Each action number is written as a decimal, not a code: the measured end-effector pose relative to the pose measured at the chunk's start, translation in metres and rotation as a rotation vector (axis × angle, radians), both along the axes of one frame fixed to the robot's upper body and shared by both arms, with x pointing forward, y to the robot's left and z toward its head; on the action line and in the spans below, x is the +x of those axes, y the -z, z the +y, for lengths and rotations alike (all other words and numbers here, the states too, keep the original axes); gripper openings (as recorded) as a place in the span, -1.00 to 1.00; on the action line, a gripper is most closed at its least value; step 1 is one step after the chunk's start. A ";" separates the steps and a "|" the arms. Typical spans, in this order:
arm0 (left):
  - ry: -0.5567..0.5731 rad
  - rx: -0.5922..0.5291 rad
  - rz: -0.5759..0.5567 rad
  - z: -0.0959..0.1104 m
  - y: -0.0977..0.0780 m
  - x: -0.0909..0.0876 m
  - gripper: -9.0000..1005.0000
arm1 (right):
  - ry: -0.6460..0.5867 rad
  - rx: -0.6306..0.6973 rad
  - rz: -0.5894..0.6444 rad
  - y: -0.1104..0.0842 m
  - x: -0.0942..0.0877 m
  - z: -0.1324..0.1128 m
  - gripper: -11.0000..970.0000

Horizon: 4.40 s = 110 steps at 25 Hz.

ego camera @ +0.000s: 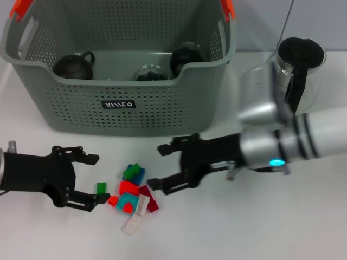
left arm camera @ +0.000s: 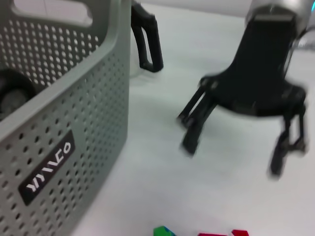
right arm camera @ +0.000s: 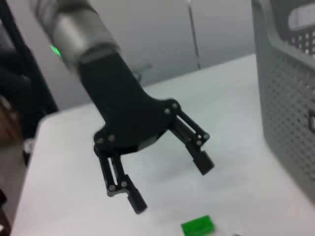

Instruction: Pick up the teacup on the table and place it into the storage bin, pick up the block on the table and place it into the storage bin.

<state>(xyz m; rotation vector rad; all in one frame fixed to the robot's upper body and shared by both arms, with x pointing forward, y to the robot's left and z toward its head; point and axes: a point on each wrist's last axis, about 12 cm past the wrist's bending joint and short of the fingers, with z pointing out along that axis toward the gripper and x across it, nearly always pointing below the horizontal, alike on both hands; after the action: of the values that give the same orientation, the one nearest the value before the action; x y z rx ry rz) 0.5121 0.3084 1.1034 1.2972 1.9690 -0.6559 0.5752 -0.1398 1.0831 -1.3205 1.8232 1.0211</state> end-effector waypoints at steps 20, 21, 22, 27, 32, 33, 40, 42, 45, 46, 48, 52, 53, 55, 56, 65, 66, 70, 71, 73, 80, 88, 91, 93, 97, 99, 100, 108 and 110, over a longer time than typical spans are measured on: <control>0.053 0.369 0.116 -0.099 -0.048 0.050 0.84 | 0.065 0.018 0.069 -0.003 -0.017 -0.104 0.93; 0.051 0.396 0.113 -0.102 -0.049 0.052 0.84 | 0.066 0.018 0.069 -0.003 -0.017 -0.105 0.93; 0.045 0.414 0.112 -0.105 -0.049 0.053 0.84 | 0.068 0.018 0.069 -0.003 -0.017 -0.105 0.93; -0.008 0.508 0.105 -0.122 -0.050 0.059 0.84 | 0.074 0.019 0.068 -0.002 -0.017 -0.104 0.92; -0.040 0.556 0.111 -0.134 -0.047 0.059 0.83 | 0.083 0.020 0.066 -0.001 -0.017 -0.102 0.92; -0.040 0.556 0.111 -0.134 -0.047 0.059 0.83 | 0.083 0.021 0.066 -0.001 -0.017 -0.102 0.92; -0.092 0.601 0.139 -0.148 -0.036 0.060 0.81 | 0.082 0.022 0.060 0.001 -0.018 -0.100 0.92; -0.099 0.604 0.152 -0.149 -0.034 0.060 0.76 | 0.081 0.024 0.058 0.002 -0.018 -0.099 0.92; -0.120 0.600 0.161 -0.150 -0.032 0.062 0.68 | 0.080 0.026 0.059 0.002 -0.019 -0.098 0.92; -0.129 0.598 0.161 -0.150 -0.032 0.062 0.65 | 0.081 0.026 0.058 0.002 -0.019 -0.098 0.92; -0.144 0.597 0.163 -0.150 -0.030 0.063 0.60 | 0.081 0.025 0.056 0.002 -0.019 -0.098 0.92; -0.189 0.599 0.174 -0.151 -0.027 0.065 0.48 | 0.079 0.024 0.050 0.003 -0.019 -0.099 0.92; -0.195 0.598 0.176 -0.151 -0.026 0.066 0.43 | 0.079 0.024 0.050 0.002 -0.019 -0.099 0.92; -0.203 0.597 0.180 -0.152 -0.024 0.066 0.34 | 0.078 0.023 0.049 0.002 -0.019 -0.099 0.92; -0.206 0.597 0.181 -0.152 -0.023 0.066 0.30 | 0.078 0.023 0.048 0.002 -0.019 -0.099 0.92; -0.226 0.591 0.187 -0.153 -0.020 0.067 0.18 | 0.076 0.014 0.048 0.003 -0.019 -0.099 0.92; -0.226 0.591 0.188 -0.153 -0.019 0.067 0.17 | 0.076 0.014 0.048 0.003 -0.019 -0.099 0.92; -0.225 0.598 0.200 -0.153 -0.017 0.067 0.13 | 0.078 0.012 0.047 0.003 -0.018 -0.099 0.92; -0.225 0.599 0.201 -0.153 -0.016 0.067 0.12 | 0.079 0.012 0.047 0.003 -0.018 -0.099 0.92; -0.226 0.598 0.202 -0.153 -0.016 0.067 0.10 | 0.082 0.011 0.046 0.004 -0.018 -0.099 0.92; -0.225 0.600 0.211 -0.153 -0.014 0.067 0.04 | 0.087 0.007 0.044 0.004 -0.018 -0.099 0.92; -0.215 0.603 0.213 -0.155 -0.014 0.066 -0.07 | 0.086 0.007 0.043 0.004 -0.017 -0.099 0.92; -0.204 0.611 0.214 -0.157 -0.014 0.066 -0.19 | 0.086 0.008 0.042 0.004 -0.017 -0.099 0.92; -0.200 0.613 0.213 -0.158 -0.014 0.066 -0.36 | 0.086 0.008 0.041 0.003 -0.017 -0.099 0.92; -0.197 0.617 0.213 -0.159 -0.013 0.066 -0.58 | 0.084 0.008 0.039 0.003 -0.016 -0.098 0.92; -0.196 0.618 0.211 -0.160 -0.013 0.067 -0.63 | 0.084 0.008 0.039 0.003 -0.016 -0.098 0.92; -0.197 0.616 0.208 -0.159 -0.013 0.066 -0.66 | 0.084 0.008 0.039 0.003 -0.016 -0.098 0.92; -0.221 0.547 0.217 -0.157 -0.031 0.064 -0.68 | 0.084 0.007 0.038 0.003 -0.016 -0.098 0.92; -0.218 0.512 0.243 -0.155 -0.038 0.063 -0.68 | 0.085 0.006 0.039 0.003 -0.016 -0.099 0.92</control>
<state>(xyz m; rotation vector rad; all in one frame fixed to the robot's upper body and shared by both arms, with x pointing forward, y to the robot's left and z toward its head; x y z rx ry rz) 0.5747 0.1532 1.1410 1.3036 2.5472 -0.2115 0.5593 -0.2389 1.0805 -1.2161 1.8870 1.0124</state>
